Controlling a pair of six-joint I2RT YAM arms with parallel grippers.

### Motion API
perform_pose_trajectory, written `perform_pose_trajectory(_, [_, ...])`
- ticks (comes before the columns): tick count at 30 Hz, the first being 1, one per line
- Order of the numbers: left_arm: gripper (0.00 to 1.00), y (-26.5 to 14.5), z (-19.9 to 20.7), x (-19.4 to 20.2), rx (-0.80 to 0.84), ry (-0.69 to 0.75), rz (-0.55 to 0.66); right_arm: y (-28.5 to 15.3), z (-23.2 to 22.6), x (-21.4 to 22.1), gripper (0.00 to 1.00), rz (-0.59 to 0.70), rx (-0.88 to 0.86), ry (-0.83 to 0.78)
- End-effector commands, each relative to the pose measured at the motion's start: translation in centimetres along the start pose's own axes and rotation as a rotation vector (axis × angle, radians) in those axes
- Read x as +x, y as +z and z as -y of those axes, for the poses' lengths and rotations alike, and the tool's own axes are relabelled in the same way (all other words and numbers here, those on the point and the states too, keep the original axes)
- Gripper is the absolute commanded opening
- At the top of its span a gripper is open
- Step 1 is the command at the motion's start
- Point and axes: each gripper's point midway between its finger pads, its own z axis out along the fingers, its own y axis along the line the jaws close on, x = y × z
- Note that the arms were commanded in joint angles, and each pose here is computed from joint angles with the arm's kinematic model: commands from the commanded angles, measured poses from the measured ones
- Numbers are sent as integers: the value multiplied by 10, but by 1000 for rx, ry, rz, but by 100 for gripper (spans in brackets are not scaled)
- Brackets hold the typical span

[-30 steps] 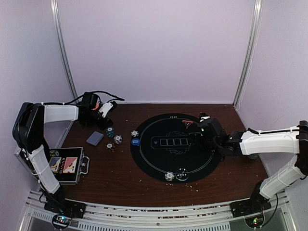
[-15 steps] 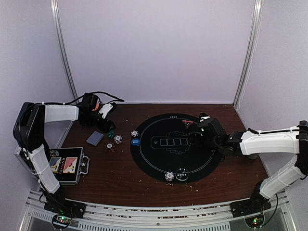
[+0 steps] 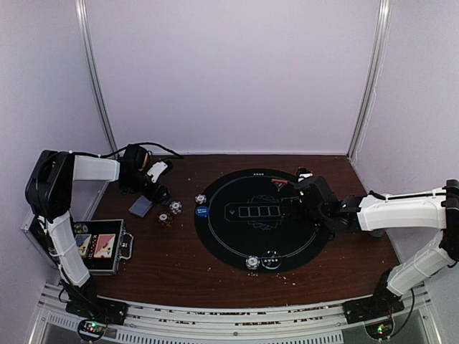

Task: Distribute texas hold em gaming equipment
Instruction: Pick up the pile of poker chips from the pile of poker chips.

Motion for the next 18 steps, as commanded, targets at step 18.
perform_pose_trajectory(18, [52,9,-17,-7,-44,0,10,-6,3,-5,100,26,9,2])
